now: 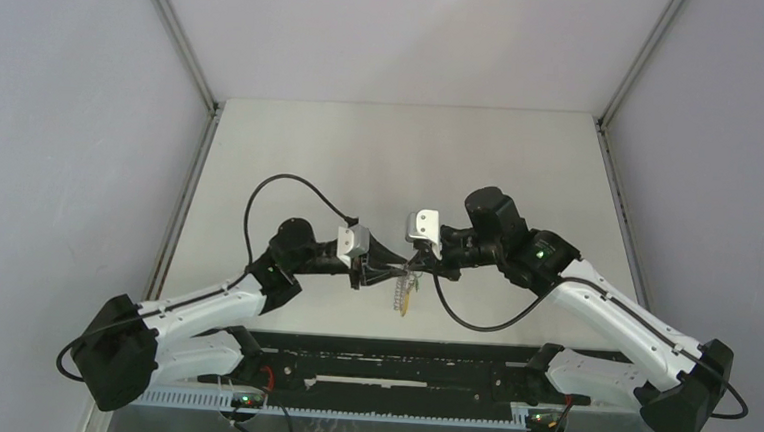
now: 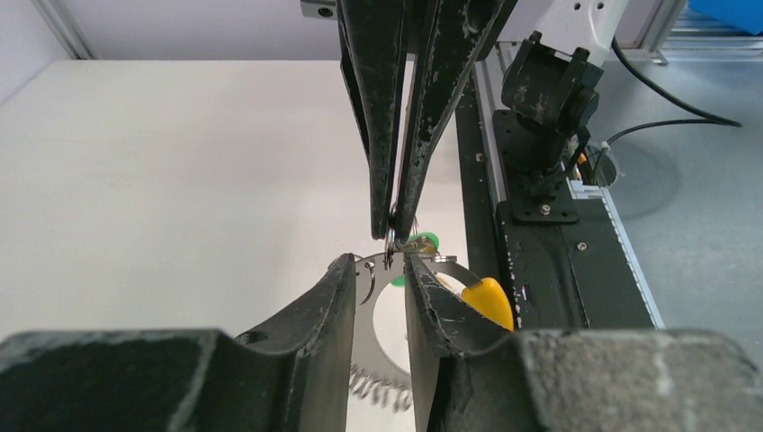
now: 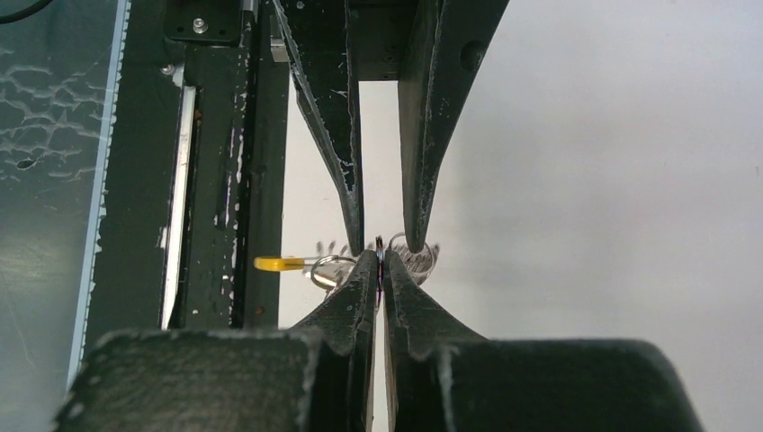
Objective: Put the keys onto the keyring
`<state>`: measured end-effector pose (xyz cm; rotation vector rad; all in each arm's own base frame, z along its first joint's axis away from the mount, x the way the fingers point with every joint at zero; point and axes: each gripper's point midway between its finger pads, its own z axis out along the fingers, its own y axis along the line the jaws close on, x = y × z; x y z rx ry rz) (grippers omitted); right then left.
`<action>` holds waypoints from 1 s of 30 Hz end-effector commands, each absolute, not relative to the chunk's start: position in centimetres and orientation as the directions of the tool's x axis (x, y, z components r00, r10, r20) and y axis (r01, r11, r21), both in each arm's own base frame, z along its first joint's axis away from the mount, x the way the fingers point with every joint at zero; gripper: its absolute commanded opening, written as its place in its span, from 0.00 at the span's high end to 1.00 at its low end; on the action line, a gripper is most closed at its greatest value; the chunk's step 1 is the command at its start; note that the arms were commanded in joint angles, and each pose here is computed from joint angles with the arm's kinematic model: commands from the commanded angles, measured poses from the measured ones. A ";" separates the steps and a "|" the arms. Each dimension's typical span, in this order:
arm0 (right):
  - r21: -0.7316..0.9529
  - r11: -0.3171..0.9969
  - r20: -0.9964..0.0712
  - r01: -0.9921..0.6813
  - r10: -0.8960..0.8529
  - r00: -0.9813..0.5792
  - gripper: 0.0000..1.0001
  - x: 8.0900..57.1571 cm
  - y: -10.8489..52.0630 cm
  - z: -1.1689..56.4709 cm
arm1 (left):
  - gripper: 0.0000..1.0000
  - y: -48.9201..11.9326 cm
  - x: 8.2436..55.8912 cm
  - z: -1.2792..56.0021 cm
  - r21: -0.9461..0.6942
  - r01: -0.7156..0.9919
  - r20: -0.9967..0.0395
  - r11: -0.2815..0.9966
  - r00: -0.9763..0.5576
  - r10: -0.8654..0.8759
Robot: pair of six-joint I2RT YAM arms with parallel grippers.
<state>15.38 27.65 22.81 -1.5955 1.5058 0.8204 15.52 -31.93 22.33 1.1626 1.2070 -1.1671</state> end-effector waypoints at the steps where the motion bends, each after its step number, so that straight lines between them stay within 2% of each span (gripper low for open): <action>1: -0.187 -0.015 -0.893 -0.982 -0.414 0.176 1.00 15.7 28.6 26.2 | 0.70 -32.4 16.1 24.3 0.080 0.995 -0.996 0.059 0.082 -0.035; 17: -0.170 -0.028 -0.891 -0.985 -0.424 0.166 1.00 15.7 29.1 25.5 | 0.74 -32.8 14.8 25.7 0.091 0.996 -0.994 0.007 0.092 -0.064; 25: -0.182 -0.038 -0.900 -0.982 -0.396 0.183 1.00 15.2 29.1 26.4 | 0.87 -33.0 15.1 24.6 0.079 0.997 -0.996 0.008 0.079 -0.036; 30: -0.187 -0.040 -0.903 -0.982 -0.387 0.188 1.00 15.1 29.0 26.8 | 0.79 -32.7 15.9 23.7 0.088 0.995 -0.996 0.053 0.088 0.007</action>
